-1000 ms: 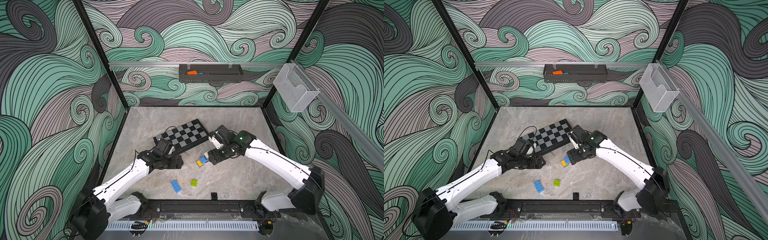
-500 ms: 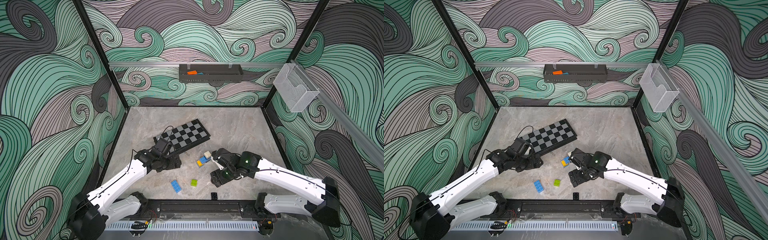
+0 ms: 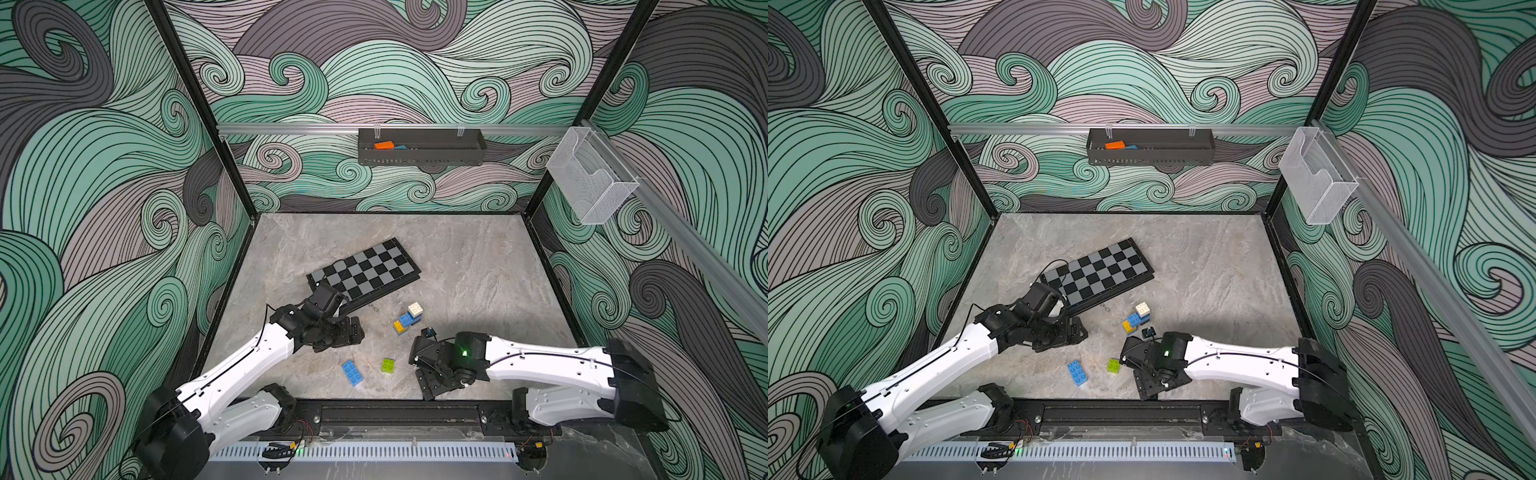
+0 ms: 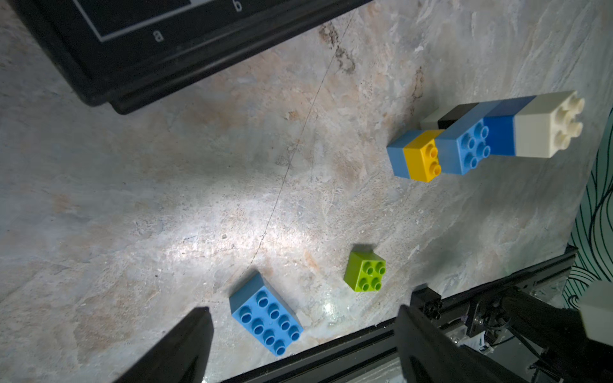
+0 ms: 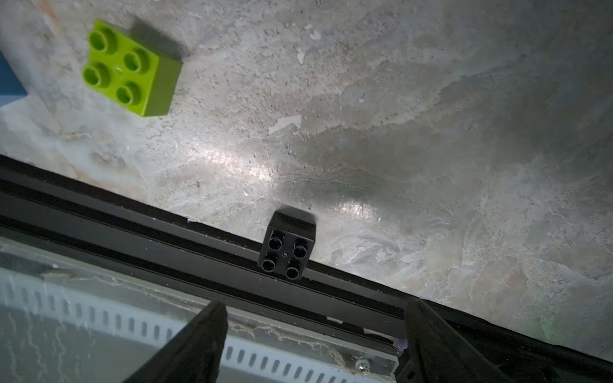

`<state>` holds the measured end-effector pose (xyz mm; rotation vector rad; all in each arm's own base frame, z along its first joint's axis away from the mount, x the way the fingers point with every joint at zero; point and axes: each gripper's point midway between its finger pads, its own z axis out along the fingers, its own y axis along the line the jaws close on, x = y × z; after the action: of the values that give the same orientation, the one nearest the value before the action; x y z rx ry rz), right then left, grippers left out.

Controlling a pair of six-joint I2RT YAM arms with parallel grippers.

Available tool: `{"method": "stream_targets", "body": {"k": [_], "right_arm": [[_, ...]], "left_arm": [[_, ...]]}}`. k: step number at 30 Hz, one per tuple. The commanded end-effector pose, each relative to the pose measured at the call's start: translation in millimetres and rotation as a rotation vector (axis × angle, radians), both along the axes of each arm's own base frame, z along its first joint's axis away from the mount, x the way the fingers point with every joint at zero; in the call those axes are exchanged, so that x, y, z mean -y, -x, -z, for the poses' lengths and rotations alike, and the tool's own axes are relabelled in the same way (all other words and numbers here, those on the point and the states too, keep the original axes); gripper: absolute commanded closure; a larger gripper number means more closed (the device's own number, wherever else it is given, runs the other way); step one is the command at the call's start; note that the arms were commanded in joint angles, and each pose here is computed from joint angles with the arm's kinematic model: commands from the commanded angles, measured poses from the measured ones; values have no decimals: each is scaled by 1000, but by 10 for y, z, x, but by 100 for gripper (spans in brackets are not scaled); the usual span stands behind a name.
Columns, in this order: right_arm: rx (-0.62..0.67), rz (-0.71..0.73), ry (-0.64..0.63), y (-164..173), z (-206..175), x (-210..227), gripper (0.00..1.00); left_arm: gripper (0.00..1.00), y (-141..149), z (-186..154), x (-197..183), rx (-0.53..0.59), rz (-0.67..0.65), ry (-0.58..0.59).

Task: Assemble a giraffe with lego
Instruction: Pick up the lego brick from the center of the board.

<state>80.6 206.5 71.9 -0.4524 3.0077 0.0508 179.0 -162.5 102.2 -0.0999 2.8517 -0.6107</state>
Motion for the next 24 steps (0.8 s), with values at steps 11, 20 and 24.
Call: {"method": "stream_targets", "body": {"k": [11,20,24], "right_arm": [[-37,75,-10,24,469,-257,16],[-77,121,6,149,644,-108,23],[-81,120,10,173,657,-98,31]], "left_arm": [[10,132,-75,3,1,57,23],[10,114,-52,30,0,57,33],[10,101,-40,33,1,58,29]]}}
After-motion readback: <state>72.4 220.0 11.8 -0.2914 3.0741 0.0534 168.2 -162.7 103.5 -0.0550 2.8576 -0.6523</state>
